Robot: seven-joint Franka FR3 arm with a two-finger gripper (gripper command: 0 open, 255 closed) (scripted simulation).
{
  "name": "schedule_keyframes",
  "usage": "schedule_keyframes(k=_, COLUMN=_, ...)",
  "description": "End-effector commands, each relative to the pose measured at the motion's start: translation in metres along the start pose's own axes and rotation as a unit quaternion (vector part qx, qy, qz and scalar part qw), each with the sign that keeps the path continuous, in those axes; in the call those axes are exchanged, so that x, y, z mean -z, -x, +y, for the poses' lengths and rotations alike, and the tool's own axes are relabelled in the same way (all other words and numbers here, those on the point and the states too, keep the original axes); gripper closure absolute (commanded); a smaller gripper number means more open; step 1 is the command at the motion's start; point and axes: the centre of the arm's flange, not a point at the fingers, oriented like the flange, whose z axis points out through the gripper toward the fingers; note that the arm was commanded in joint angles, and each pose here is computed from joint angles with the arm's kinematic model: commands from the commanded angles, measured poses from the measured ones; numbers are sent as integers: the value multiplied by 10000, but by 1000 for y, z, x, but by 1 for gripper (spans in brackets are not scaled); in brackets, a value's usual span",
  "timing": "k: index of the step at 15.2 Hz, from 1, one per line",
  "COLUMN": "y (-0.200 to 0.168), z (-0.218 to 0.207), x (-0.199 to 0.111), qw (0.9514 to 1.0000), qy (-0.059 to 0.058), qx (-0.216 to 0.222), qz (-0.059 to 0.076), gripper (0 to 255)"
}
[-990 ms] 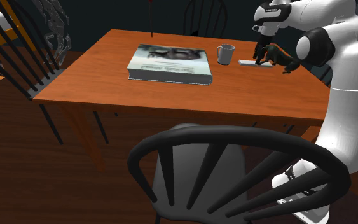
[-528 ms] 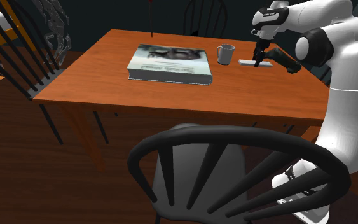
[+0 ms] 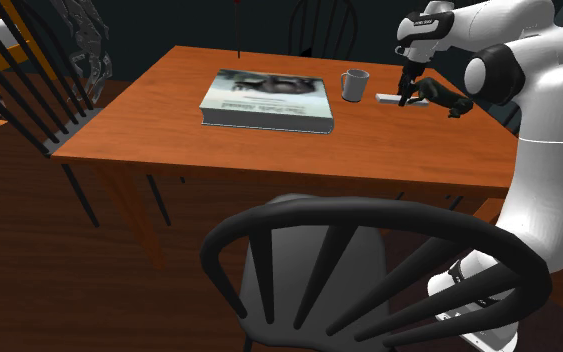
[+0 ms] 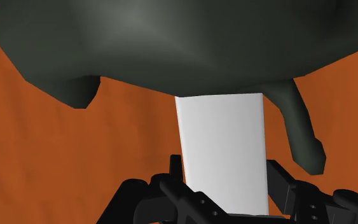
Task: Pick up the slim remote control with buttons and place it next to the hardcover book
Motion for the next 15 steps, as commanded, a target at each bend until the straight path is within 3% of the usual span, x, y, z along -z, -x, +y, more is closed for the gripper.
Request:
schedule_keyframes(k=1, y=0, z=0, x=0, qw=10000, qy=-3, qx=-1, qz=-1, gripper=255)
schedule_keyframes(k=6, y=0, z=0, x=0, qw=10000, qy=-3, qx=-1, qz=-1, gripper=255)
schedule_keyframes(k=15, y=0, z=-1, x=47, qw=10000, qy=-3, qx=-1, qz=-1, gripper=255)
